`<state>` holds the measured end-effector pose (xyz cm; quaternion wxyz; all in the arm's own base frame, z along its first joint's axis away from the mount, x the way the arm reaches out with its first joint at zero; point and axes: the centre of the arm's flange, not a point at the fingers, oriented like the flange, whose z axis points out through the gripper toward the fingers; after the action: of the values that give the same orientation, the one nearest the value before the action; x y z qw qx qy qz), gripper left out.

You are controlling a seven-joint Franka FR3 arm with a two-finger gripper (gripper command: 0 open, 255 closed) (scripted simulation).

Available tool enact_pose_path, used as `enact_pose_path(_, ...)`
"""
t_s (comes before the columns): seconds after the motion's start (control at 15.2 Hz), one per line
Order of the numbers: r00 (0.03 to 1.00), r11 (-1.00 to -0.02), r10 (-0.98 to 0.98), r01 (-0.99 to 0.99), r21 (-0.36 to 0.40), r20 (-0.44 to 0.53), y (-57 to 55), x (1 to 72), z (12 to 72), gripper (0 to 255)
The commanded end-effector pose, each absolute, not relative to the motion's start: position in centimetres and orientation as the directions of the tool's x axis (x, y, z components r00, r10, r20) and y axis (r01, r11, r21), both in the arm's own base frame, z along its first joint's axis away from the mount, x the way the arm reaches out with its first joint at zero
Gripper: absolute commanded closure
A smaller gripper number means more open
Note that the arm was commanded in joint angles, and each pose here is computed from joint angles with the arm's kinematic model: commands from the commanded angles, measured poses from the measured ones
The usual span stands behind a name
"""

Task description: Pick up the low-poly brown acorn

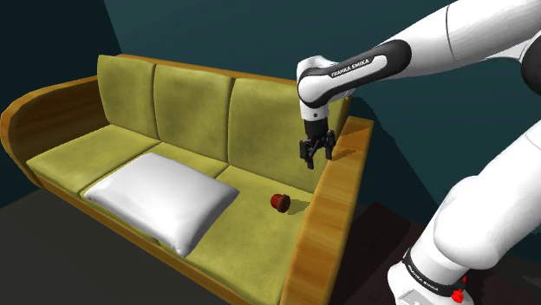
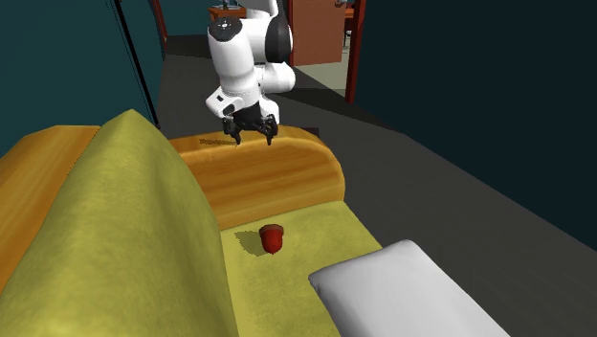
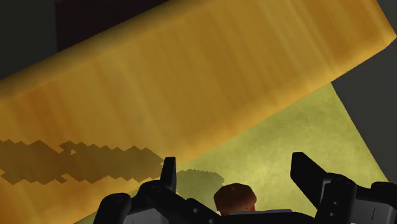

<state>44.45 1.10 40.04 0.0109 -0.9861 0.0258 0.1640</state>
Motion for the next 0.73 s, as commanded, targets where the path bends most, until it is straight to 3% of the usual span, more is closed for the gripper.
enact_pose_path(0.0, 0.950, -0.999, -0.034, -0.041, -0.017, -0.311, 1.9, 47.1, 36.0, 0)
enact_pose_path(0.66, 0.927, -0.999, 0.037, 0.037, -0.006, -0.374, 5.0, 55.8, 25.2, 0)
